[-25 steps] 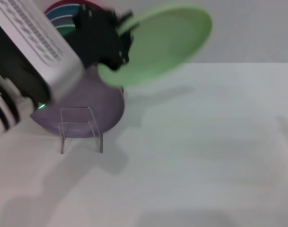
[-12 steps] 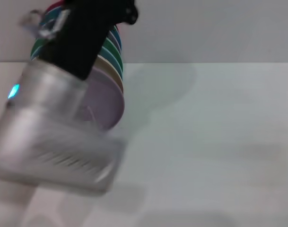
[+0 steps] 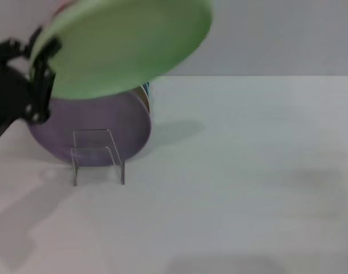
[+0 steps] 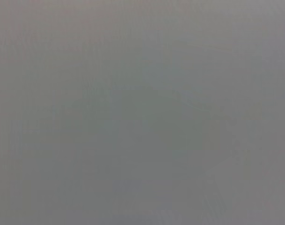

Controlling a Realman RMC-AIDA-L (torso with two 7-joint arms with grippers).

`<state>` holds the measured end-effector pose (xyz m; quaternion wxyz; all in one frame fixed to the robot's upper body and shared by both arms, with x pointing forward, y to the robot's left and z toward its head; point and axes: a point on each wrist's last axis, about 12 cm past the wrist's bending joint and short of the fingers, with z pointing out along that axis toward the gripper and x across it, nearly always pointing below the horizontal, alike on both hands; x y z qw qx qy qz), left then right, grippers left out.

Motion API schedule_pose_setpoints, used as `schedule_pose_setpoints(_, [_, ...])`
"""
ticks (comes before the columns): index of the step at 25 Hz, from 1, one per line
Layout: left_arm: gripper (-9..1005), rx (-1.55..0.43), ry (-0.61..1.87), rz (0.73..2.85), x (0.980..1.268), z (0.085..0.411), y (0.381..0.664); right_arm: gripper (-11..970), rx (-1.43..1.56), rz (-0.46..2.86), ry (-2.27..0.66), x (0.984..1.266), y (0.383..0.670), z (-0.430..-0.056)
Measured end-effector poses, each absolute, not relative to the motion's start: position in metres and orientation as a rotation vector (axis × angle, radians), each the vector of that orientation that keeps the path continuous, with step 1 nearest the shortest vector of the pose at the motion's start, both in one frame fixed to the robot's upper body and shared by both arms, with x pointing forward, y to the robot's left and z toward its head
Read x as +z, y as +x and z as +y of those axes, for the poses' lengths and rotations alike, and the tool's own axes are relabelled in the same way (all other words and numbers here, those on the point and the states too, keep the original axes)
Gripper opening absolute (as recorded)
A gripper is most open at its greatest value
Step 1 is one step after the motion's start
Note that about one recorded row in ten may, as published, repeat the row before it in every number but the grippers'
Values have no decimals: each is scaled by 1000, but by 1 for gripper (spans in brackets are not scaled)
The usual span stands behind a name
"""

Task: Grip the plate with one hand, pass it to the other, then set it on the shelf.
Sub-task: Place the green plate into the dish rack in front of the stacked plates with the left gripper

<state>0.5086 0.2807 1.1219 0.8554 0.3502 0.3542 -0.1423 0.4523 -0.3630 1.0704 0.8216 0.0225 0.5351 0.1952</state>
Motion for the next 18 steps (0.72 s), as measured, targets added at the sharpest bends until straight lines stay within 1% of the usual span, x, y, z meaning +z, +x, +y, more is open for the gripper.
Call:
schedule_pose_setpoints(1, [79, -298, 797, 753, 1113, 296, 509, 843, 419, 1139, 47, 1070, 453, -362])
schedule_pose_setpoints(2, [80, -298, 797, 753, 1113, 296, 509, 842, 419, 1139, 47, 1070, 453, -362])
schedule_pose_setpoints(6, [82, -237, 890, 822, 1102, 316, 508, 842, 422, 1139, 45, 1070, 454, -361])
schedule_pose_setpoints(18, [90, -150, 967, 844, 1095, 321, 507, 840, 442, 1137, 29, 1070, 455, -357])
